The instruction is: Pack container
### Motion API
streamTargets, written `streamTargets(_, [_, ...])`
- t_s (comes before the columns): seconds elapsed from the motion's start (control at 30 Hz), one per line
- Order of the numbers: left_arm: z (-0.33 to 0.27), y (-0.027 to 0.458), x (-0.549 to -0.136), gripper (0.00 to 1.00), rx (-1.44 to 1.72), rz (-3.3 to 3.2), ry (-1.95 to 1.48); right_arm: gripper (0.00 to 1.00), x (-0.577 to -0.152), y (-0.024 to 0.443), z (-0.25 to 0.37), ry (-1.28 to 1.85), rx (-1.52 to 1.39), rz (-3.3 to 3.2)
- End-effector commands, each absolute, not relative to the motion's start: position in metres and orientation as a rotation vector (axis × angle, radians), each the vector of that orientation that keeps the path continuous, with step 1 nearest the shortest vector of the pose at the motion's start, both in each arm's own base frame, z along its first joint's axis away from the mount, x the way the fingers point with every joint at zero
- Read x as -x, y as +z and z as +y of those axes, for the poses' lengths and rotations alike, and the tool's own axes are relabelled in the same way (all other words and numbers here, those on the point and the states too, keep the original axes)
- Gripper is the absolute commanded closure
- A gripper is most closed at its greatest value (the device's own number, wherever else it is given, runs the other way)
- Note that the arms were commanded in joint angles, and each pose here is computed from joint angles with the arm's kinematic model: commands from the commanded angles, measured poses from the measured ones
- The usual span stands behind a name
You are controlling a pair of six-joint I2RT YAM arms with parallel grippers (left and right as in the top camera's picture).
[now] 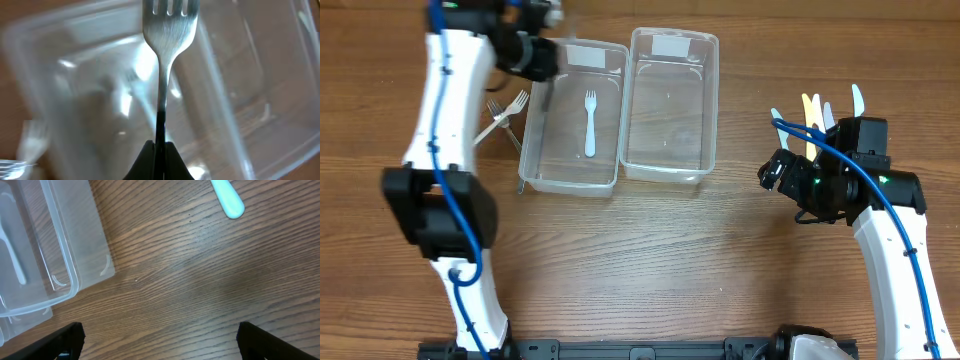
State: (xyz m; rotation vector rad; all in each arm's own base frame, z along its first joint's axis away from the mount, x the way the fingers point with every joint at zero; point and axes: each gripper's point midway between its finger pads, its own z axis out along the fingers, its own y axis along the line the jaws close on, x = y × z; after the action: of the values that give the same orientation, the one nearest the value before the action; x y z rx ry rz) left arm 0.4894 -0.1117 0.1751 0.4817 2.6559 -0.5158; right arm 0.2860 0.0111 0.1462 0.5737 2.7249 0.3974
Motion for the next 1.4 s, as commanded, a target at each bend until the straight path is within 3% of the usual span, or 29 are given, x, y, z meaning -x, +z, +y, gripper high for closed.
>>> streamTargets(0.0, [-0.139, 0.143, -0.482, 0.96, -0.233, 2.774, -0.452, 0.00, -0.293, 0.158, 0.008, 0.386, -0.573, 2.684])
streamTargets(0.07, [-0.145, 0.130, -0.481, 0.96, -0.177, 2.793, -0.415, 0.00, -0.292, 0.158, 0.008, 0.386, -0.573, 2.685])
streamTargets(0.17, [-0.149, 0.123, -0.479, 0.88, -0.139, 2.805, -0.384, 0.00, -0.292, 0.158, 0.008, 0.386, -0.574, 2.689])
streamTargets(0.3, [-0.149, 0.128, -0.482, 0.69, -0.139, 2.790, -0.387, 0.00, -0.291, 0.157, 0.008, 0.386, -0.575, 2.690])
streamTargets(0.47, [-0.133, 0.157, -0.493, 0.34, -0.111, 2.746, -0.380, 0.00, -0.291, 0.157, 0.008, 0.385, -0.575, 2.691])
streamTargets(0.6, [-0.104, 0.188, -0.499, 0.14, -0.158, 2.705, -0.330, 0.00, -0.291, 0.157, 0.008, 0.385, -0.575, 2.691])
streamTargets(0.73, [-0.046, 0.197, -0.499, 0.00, -0.175, 2.714, -0.117, 0.00, -0.291, 0.157, 0.008, 0.385, -0.575, 2.691])
streamTargets(0.93, [0.035, 0.167, -0.494, 0.00, -0.334, 2.776, 0.027, 0.00, -0.292, 0.158, 0.008, 0.385, -0.573, 2.685])
streamTargets(1.03, [0.047, 0.140, -0.486, 0.01, -0.521, 2.807, -0.031, 0.00, -0.294, 0.159, 0.007, 0.386, -0.570, 2.679])
streamTargets(1.2, [0.058, 0.089, -0.467, 0.21, -0.930, 2.830, -0.051, 0.00, -0.297, 0.160, 0.007, 0.386, -0.565, 2.666])
streamTargets(1.37, [0.064, 0.045, -0.459, 0.27, -0.988, 2.915, -0.066, 0.00, -0.297, 0.160, 0.007, 0.386, -0.566, 2.666])
